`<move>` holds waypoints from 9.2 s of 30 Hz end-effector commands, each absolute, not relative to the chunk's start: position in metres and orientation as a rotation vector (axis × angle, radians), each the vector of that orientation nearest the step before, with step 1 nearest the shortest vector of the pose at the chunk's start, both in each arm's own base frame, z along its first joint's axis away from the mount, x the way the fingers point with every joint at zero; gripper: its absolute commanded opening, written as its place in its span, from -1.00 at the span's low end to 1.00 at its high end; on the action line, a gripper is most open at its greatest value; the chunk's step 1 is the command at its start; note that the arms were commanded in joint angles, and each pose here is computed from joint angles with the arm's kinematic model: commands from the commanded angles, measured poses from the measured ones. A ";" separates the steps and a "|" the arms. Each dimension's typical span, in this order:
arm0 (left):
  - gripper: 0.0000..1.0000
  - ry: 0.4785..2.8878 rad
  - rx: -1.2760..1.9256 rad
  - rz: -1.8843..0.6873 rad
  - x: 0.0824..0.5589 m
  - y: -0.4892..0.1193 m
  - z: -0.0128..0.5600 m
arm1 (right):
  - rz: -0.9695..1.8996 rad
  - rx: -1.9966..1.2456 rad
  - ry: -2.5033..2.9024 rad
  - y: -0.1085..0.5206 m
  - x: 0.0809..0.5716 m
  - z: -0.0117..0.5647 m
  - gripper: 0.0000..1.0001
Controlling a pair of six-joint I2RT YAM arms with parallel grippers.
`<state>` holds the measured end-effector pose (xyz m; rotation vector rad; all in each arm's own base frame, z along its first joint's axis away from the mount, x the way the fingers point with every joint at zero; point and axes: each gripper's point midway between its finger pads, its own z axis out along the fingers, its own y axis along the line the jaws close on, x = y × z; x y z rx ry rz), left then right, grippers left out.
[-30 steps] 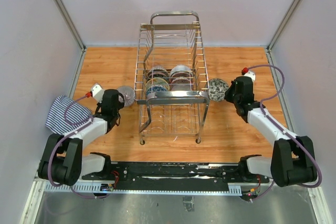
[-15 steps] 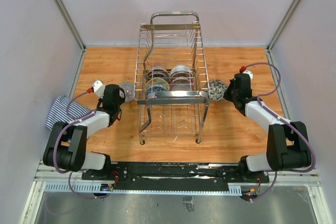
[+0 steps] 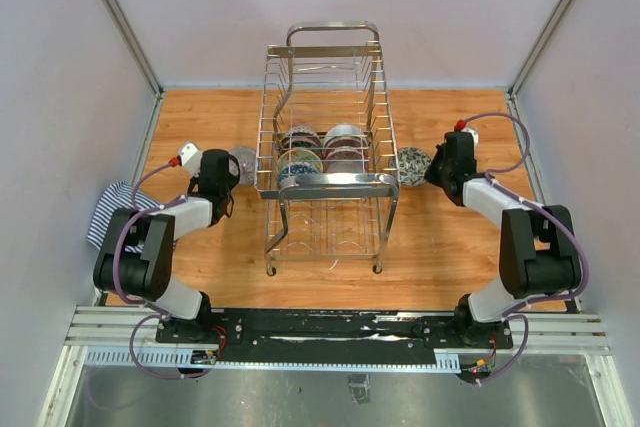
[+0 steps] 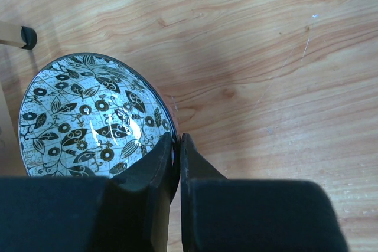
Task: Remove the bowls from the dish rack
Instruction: Place the bowl at the center of the board, then pick up the bowl from the dish rack.
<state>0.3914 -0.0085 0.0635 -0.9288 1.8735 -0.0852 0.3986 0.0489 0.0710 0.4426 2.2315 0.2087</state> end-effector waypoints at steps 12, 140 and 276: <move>-0.99 1.785 -0.956 -0.170 0.430 -0.006 0.081 | 0.250 0.461 2.131 0.044 0.437 0.096 -0.98; 0.49 1.851 -0.097 -0.240 0.364 -0.142 0.120 | 0.463 -0.487 1.847 0.202 0.360 0.163 -0.23; -0.99 1.859 -0.030 -0.289 0.367 -0.169 0.106 | 0.275 -0.308 1.867 0.235 0.369 0.115 -0.49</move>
